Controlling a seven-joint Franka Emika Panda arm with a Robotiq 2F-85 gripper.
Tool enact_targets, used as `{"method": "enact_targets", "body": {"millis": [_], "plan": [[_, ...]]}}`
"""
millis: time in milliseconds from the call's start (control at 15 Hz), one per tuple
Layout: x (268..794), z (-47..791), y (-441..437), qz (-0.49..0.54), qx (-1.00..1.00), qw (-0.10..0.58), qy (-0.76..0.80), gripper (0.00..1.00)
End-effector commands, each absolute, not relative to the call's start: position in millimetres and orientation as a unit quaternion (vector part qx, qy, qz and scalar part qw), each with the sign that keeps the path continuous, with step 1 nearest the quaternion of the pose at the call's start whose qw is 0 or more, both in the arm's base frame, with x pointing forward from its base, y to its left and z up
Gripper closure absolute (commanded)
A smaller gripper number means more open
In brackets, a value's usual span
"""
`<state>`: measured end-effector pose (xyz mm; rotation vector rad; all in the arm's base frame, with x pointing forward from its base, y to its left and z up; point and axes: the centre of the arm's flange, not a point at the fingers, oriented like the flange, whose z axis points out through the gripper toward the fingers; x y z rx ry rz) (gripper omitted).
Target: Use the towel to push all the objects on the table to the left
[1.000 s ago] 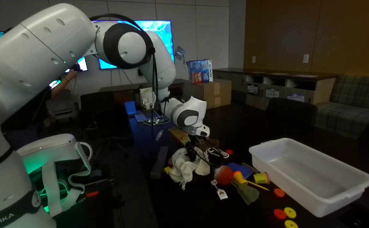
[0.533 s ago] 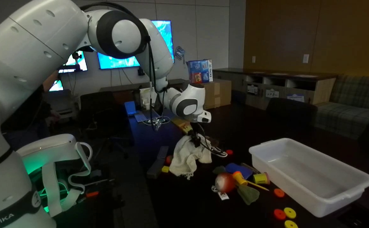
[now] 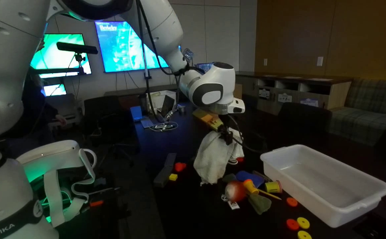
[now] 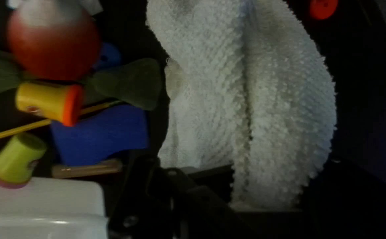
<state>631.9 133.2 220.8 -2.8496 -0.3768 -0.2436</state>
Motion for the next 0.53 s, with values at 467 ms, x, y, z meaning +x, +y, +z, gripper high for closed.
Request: {"method": "enact_targets", "body": {"millis": [467], "plan": [[632,320,-111,-0.215,-0.974,0.027,0.059,0.99]]}}
